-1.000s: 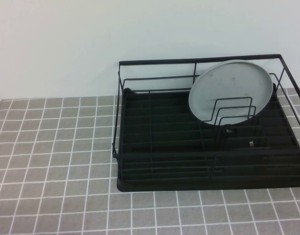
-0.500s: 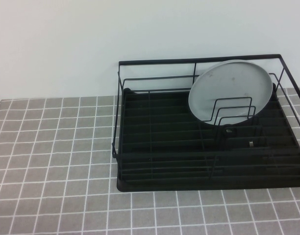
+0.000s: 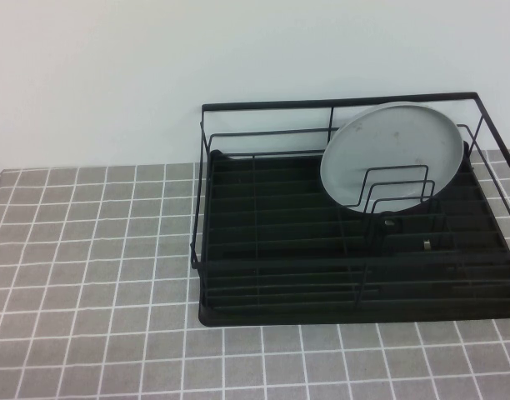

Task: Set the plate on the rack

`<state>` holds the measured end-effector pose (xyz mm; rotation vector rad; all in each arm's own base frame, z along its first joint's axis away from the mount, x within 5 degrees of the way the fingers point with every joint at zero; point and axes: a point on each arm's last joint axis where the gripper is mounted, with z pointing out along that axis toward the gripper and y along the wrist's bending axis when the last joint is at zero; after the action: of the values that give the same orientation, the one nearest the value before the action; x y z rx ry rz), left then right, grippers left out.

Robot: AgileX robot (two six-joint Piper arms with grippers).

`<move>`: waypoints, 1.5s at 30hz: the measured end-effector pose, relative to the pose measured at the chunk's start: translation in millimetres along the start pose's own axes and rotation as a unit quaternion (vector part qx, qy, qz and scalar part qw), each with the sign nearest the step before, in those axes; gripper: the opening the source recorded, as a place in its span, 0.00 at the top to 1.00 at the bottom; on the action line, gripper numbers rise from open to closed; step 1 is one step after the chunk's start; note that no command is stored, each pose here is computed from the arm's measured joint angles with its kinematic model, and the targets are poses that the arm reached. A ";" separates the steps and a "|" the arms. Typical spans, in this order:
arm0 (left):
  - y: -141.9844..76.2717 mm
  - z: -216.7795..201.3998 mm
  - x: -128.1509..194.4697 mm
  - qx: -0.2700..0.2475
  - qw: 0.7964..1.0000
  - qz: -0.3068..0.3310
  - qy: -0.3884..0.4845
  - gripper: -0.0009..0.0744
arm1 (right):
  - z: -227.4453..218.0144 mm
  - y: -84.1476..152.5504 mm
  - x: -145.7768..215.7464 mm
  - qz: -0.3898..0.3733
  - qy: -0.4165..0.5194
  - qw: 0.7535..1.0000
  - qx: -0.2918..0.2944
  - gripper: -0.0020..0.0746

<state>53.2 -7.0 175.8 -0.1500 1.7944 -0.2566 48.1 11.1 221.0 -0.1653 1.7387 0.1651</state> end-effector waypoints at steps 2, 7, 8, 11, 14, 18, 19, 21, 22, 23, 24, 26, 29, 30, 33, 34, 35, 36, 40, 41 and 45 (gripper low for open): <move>-0.1 0.0 0.0 0.001 1.000 -0.002 0.000 0.99 | 2.8 -3.2 11.6 -0.010 0.013 1.000 0.016 0.97; -0.1 0.0 0.0 0.001 1.000 -0.002 0.000 0.99 | 12.5 -5.3 44.9 -0.008 0.045 0.999 0.025 0.97; -0.1 0.0 -0.2 0.001 1.000 -0.002 -0.001 0.99 | 13.2 -5.3 46.4 -0.004 0.043 0.999 0.024 0.97; -0.1 0.0 -0.2 0.001 1.000 -0.002 -0.001 0.99 | 12.1 -5.8 46.7 -0.017 0.041 0.999 0.027 0.98; -0.1 0.0 -0.2 0.001 1.000 -0.002 -0.001 0.99 | 11.4 -7.7 46.3 -0.021 0.037 0.998 0.042 0.98; -0.1 0.0 -0.2 0.001 1.000 -0.002 -0.001 0.99 | 10.9 -11.0 46.3 -0.014 0.037 0.997 0.073 0.98; -0.1 0.0 -0.2 0.001 1.000 -0.002 -0.001 0.99 | 10.8 -11.6 46.3 -0.013 0.037 0.996 0.079 0.98; -0.1 0.0 -0.2 0.001 1.000 -0.002 -0.001 0.99 | 10.9 -12.1 46.4 -0.012 0.038 0.996 0.083 0.98; -0.1 0.0 -0.2 0.001 1.000 -0.002 -0.001 0.99 | 10.9 -12.1 46.3 -0.012 0.037 0.996 0.083 0.98; -0.1 0.0 -0.2 0.001 1.000 -0.002 -0.001 0.99 | 10.9 -12.1 46.3 -0.012 0.037 0.996 0.083 0.98; -0.1 0.0 -0.2 0.001 1.000 -0.002 -0.001 0.99 | 10.9 -12.1 46.3 -0.012 0.037 0.996 0.083 0.98; -0.1 0.0 -0.2 0.001 1.000 -0.002 -0.001 0.99 | 10.9 -12.1 46.3 -0.012 0.037 0.996 0.083 0.98; -0.1 0.0 -0.2 0.001 1.000 -0.002 -0.001 0.99 | 10.9 -12.1 46.3 -0.012 0.037 0.996 0.083 0.98; -0.1 0.0 -0.2 0.001 1.000 -0.002 -0.001 0.99 | 10.9 -12.1 46.3 -0.012 0.037 0.996 0.083 0.98; -0.1 0.0 -0.2 0.001 1.000 -0.002 -0.001 0.99 | 10.9 -12.1 46.3 -0.012 0.037 0.996 0.083 0.98; -0.1 0.0 -0.2 0.001 1.000 -0.002 -0.001 0.99 | 10.9 -12.1 46.3 -0.012 0.037 0.996 0.083 0.98; -0.1 0.0 -0.2 0.001 1.000 -0.002 -0.001 0.99 | 10.9 -12.1 46.3 -0.012 0.037 0.996 0.083 0.98; -0.1 0.0 -0.2 0.001 1.000 -0.002 -0.001 0.99 | 10.9 -12.1 46.3 -0.012 0.037 0.996 0.083 0.98; -0.1 0.0 -0.2 0.001 1.000 -0.002 -0.001 0.99 | 10.9 -12.1 46.3 -0.012 0.037 0.996 0.083 0.98; -0.1 0.0 -0.2 0.001 1.000 -0.002 -0.001 0.99 | 10.9 -12.1 46.3 -0.012 0.037 0.996 0.083 0.98; -0.1 0.0 -0.2 0.001 1.000 -0.002 -0.001 0.99 | 10.9 -12.1 46.3 -0.012 0.037 0.996 0.083 0.98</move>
<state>53.2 -7.1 176.0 -0.1523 1.7920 -0.2598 53.0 0.6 173.4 -0.0712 1.8147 -0.0041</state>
